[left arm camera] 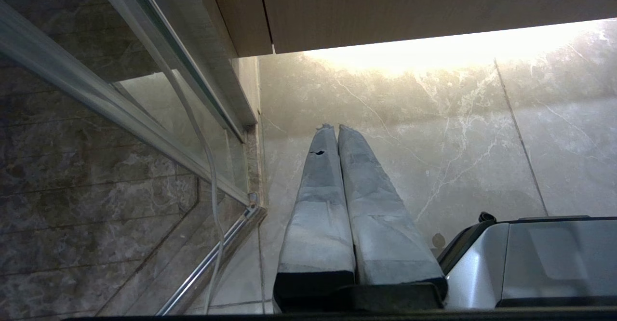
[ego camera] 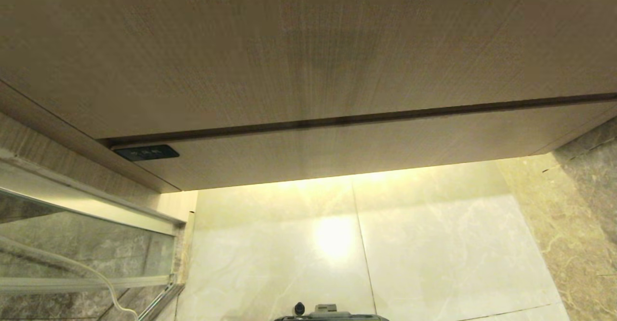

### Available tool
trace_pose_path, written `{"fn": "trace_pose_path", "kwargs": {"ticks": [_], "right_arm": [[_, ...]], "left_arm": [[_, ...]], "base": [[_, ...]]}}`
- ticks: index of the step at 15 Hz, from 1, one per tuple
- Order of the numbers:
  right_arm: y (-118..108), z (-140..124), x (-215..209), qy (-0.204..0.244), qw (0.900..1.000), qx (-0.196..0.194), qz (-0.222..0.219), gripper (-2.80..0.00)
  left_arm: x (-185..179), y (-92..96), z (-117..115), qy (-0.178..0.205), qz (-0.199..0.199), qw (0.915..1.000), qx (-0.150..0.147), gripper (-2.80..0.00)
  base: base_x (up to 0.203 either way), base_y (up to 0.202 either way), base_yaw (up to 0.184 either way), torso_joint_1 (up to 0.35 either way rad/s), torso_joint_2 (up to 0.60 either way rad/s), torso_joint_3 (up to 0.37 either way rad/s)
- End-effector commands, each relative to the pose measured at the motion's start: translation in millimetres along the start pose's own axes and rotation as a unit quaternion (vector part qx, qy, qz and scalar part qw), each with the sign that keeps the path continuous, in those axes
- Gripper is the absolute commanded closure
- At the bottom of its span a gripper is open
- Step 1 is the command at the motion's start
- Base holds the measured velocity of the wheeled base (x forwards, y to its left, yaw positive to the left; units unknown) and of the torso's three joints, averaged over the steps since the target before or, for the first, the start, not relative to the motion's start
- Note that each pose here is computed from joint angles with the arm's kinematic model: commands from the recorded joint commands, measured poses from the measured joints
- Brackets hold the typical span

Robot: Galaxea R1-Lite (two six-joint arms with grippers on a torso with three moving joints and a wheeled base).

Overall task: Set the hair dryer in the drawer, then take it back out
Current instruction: Pull open the drawer

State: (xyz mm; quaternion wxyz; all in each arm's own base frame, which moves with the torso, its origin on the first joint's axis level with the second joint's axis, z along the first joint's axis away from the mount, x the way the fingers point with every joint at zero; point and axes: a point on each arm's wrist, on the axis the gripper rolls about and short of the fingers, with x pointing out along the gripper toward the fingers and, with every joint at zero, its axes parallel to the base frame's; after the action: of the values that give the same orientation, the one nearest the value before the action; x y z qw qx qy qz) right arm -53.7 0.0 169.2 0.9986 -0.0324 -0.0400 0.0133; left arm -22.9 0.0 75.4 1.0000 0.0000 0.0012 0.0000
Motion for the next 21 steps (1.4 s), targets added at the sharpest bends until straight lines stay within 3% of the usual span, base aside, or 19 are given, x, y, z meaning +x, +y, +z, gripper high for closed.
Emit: {"fn": "trace_pose_path", "kwargs": {"ticks": [1,4,7,8,11,13,15,16,17,19,21], "right_arm": [[-2.7,39.5,12.2,0.080,0.997,-0.003,0.010,0.00],[-2.2,58.9,70.9,0.222,0.971,-0.024,0.091,0.00],[-1.3,64.4,141.5,0.291,0.937,-0.039,0.191,0.00],[-1.2,61.5,165.6,0.313,0.924,-0.044,0.217,-2.80],[-0.3,41.1,240.5,0.348,0.882,-0.113,0.299,-2.80],[-0.3,36.0,290.8,0.313,0.871,-0.184,0.332,-2.80],[-0.3,39.9,320.3,0.218,0.852,-0.317,0.354,-2.80],[-0.3,43.2,324.8,0.166,0.832,-0.389,0.358,-2.80],[-0.2,41.9,324.4,0.133,0.815,-0.435,0.358,-2.80],[0.1,38.7,315.3,0.088,0.798,-0.488,0.344,-2.80],[0.8,40.7,314.1,0.016,0.780,-0.548,0.301,-2.80]], "left_arm": [[-0.1,0.0,0.1,0.000,0.000,1.0000,0.000,0.00],[-0.1,0.0,0.1,0.000,0.000,1.0000,0.000,0.00],[-0.1,0.0,0.0,0.000,0.000,1.0000,0.000,0.00],[-0.1,0.0,-0.1,-0.001,0.000,1.0000,0.000,0.00],[-0.1,0.0,-0.1,0.000,0.000,1.0000,0.000,0.00],[-0.1,0.0,-0.1,-0.001,0.000,1.0000,0.000,0.00],[0.0,0.0,0.0,0.000,0.000,1.0000,0.000,0.00],[-0.2,0.0,0.1,-0.001,0.000,1.0000,0.000,0.00],[0.1,0.0,-0.4,0.001,0.000,1.0000,0.000,0.00],[-0.1,0.0,-0.3,0.000,0.000,1.0000,0.000,0.00],[-0.1,0.0,0.2,-0.001,0.000,1.0000,0.000,0.00]], "base": [[0.000,0.000,0.000,0.000,0.00,0.000],[0.000,0.000,0.000,0.000,0.00,0.000],[0.000,0.000,0.000,0.000,0.00,0.000],[0.000,0.000,0.000,0.000,0.00,0.000],[0.000,0.000,0.000,0.000,0.00,0.000],[0.000,0.000,0.000,0.000,0.00,0.000],[0.000,0.000,0.000,0.000,0.00,0.000],[0.000,0.000,0.000,0.000,0.00,0.000],[0.000,0.000,0.000,0.000,0.00,0.000],[0.000,0.000,0.000,0.000,0.00,0.000],[0.000,0.000,0.000,0.000,0.00,0.000]]}}
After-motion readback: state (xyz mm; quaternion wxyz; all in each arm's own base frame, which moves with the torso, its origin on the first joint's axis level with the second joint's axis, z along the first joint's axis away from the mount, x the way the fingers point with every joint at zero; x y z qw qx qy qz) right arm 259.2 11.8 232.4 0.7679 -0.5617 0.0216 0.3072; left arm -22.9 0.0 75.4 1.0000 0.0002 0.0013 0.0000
